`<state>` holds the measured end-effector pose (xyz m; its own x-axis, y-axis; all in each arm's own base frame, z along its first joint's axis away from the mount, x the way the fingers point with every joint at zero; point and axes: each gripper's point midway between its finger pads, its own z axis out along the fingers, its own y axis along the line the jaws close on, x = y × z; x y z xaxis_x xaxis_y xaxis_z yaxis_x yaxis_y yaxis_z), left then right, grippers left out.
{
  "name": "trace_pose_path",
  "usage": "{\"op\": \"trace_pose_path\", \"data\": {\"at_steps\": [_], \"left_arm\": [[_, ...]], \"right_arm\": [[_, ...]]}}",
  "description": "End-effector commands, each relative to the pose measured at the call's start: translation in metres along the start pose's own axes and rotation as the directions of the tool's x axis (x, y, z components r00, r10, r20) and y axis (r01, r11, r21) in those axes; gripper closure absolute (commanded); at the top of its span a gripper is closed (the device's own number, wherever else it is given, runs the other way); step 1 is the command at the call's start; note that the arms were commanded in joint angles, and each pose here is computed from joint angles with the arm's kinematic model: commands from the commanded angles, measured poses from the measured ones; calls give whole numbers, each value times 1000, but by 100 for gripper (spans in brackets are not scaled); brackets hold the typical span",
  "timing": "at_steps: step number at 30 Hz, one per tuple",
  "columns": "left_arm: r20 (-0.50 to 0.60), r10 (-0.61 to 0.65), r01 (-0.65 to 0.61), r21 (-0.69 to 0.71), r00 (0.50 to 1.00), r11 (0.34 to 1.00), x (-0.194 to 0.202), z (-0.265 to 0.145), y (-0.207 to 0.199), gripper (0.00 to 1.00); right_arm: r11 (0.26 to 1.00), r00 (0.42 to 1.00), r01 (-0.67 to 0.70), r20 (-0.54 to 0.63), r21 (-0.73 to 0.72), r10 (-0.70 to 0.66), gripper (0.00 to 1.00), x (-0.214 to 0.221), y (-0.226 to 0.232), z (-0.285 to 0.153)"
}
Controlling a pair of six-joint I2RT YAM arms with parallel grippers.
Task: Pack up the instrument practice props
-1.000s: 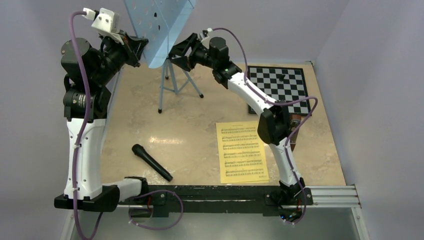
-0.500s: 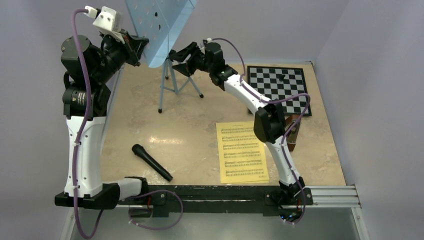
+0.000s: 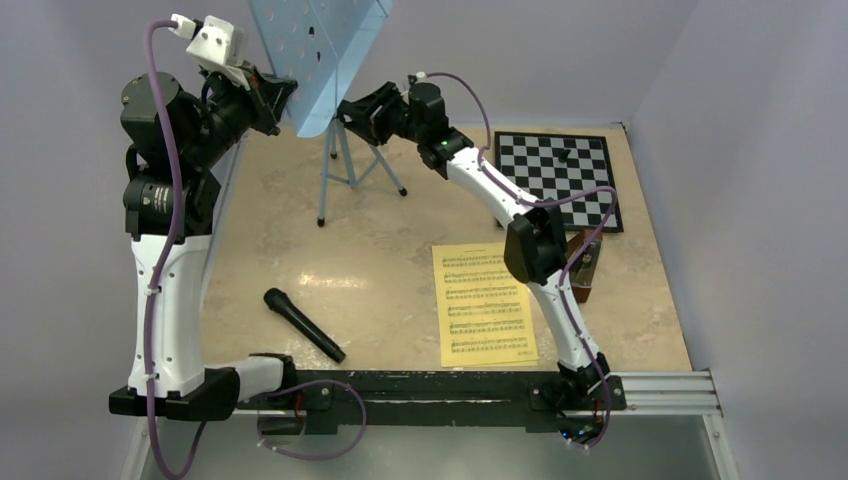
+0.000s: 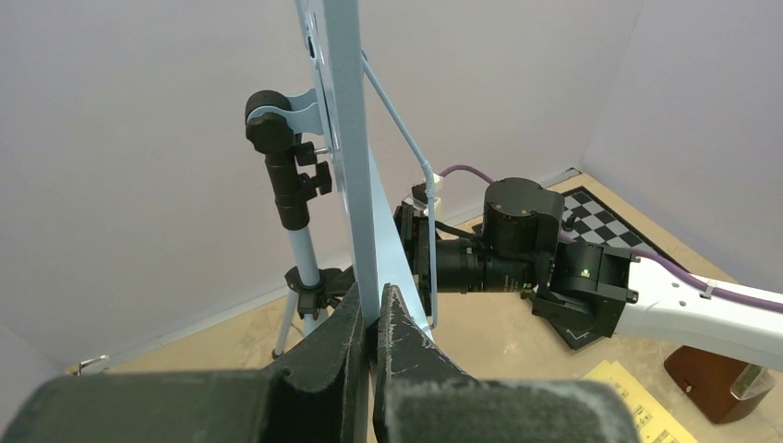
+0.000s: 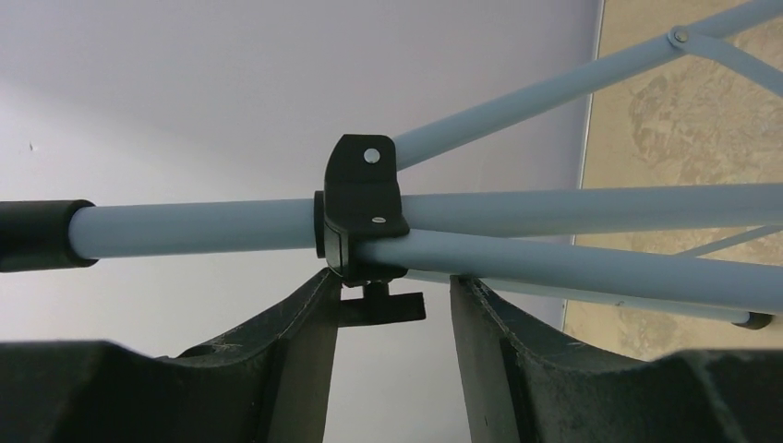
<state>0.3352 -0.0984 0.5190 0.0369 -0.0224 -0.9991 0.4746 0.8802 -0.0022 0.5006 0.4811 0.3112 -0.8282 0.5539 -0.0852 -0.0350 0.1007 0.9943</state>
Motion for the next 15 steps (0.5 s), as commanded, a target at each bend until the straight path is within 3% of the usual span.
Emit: {"op": "trace_pose_path", "data": {"at_steps": [1, 15], "left_arm": [[-219, -43, 61, 73, 975, 995, 64, 2, -12, 100], [-221, -43, 61, 76, 974, 995, 68, 4, -14, 100]], "right_arm": [[998, 999, 40, 35, -44, -38, 51, -8, 19, 0], [992, 998, 60, 23, -107, -57, 50, -2, 39, -2]]}}
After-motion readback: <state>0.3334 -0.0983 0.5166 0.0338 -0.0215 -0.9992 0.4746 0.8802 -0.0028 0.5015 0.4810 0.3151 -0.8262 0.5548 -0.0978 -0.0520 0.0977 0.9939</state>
